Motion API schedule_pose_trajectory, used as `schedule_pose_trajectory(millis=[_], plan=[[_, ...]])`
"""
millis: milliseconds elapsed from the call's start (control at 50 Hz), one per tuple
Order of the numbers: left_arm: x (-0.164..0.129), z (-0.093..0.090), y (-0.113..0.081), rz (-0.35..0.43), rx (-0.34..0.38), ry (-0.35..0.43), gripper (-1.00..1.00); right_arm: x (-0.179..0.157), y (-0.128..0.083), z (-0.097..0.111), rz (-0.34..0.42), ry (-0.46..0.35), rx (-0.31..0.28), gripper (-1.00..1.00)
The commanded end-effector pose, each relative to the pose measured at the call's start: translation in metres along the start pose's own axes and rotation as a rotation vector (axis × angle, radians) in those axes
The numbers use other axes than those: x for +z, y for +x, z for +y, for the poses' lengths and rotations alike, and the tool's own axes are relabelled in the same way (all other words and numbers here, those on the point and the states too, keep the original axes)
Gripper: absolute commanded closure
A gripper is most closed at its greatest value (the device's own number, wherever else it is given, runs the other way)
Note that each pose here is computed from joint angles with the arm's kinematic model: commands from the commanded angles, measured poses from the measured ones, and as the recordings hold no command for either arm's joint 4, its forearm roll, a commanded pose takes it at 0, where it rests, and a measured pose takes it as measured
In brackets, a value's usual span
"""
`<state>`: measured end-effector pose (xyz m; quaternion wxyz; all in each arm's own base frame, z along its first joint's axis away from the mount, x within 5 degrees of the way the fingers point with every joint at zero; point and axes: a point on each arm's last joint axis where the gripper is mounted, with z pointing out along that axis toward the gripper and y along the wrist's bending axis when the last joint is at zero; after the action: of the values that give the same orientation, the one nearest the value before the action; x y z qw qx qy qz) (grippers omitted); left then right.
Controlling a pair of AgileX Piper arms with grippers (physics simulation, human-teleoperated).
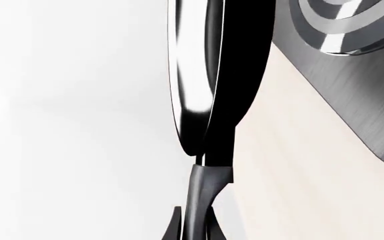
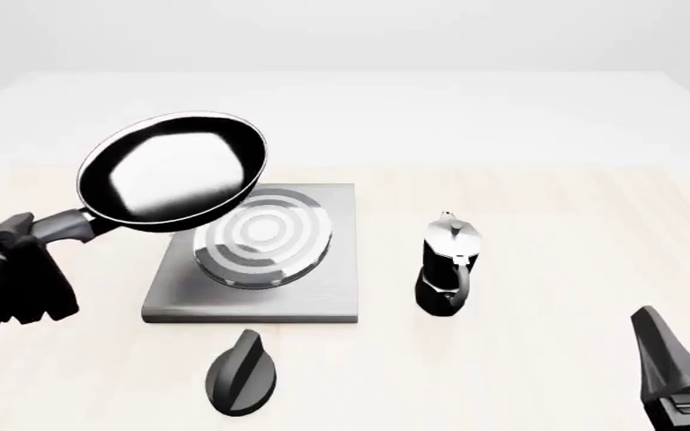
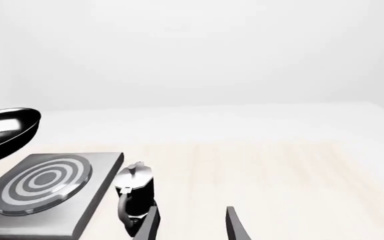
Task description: Turn on the stove and put the frying pan on it.
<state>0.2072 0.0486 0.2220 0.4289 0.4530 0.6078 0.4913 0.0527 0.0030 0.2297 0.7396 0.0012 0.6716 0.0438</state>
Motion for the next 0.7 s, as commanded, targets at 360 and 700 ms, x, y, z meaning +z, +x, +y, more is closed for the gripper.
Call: schedule_pose_trajectory(millis=[360, 700], plan=[[0.013, -0.001, -0.023, -0.092, 0.059, -0.105, 1.0, 0.0, 0.0, -0.001, -0.002, 0.017, 0.003, -1.0], [0.015, -0.016, -0.033, -0.136, 0.084, -0.083, 1.0, 0.0, -0.001, -0.001, -0.001, 0.028, 0.002, -1.0]])
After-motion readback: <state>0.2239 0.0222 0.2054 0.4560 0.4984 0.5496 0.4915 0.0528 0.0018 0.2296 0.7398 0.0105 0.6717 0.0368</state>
